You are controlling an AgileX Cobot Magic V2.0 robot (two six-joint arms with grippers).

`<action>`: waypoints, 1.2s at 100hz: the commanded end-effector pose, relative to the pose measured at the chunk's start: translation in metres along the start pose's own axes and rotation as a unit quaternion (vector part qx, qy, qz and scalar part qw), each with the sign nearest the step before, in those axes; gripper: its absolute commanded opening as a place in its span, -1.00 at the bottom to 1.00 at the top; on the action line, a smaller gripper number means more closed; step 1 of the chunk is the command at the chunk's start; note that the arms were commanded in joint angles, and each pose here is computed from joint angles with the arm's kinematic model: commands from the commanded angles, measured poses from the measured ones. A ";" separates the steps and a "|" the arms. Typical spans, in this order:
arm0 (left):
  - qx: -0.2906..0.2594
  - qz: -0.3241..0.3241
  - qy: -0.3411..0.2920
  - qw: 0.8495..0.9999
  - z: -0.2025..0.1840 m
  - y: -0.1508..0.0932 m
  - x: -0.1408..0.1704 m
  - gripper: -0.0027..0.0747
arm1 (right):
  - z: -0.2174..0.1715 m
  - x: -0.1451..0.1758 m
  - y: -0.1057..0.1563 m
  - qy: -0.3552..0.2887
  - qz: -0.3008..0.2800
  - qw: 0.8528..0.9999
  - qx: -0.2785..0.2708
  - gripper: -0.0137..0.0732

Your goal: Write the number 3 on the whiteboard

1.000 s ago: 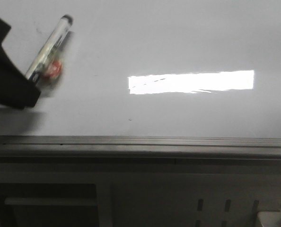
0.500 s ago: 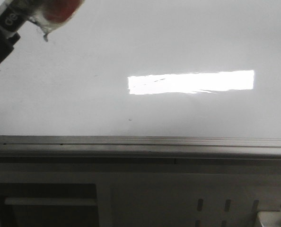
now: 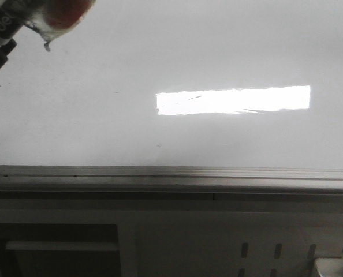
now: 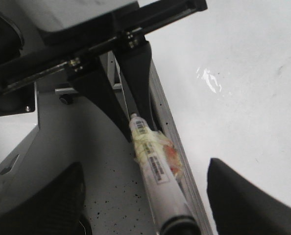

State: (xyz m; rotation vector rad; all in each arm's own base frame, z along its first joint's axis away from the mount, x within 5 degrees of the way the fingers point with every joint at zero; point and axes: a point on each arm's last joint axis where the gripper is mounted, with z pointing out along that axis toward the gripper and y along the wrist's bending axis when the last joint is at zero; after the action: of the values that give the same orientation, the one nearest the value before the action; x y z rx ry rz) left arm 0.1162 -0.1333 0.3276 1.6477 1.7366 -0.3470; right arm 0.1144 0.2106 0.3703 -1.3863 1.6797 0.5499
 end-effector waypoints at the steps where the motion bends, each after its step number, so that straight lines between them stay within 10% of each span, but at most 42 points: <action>1: -0.021 0.002 -0.037 0.999 -0.010 0.003 -0.012 -0.98 | -0.003 -0.016 -0.006 -0.049 -0.010 0.998 0.023 0.40; 40: -0.021 0.002 -0.037 0.999 -0.010 0.003 -0.012 -0.98 | 0.007 -0.017 -0.007 -0.056 -0.002 0.998 0.025 0.37; 92: -0.022 0.002 -0.038 0.999 -0.010 0.003 -0.012 -0.98 | 0.007 -0.018 -0.006 -0.059 0.009 0.998 0.019 -0.85; 120: -0.045 -0.038 -0.062 0.996 -0.015 0.009 -0.019 -0.82 | 0.007 -0.017 -0.007 -0.054 -0.003 0.998 0.024 -0.85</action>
State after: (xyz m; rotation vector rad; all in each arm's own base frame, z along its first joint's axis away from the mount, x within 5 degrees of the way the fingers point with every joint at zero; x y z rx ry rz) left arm 0.1174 -0.1325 0.3279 1.6394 1.7431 -0.3290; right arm 0.1215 0.2247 0.3610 -1.3690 1.7004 0.5753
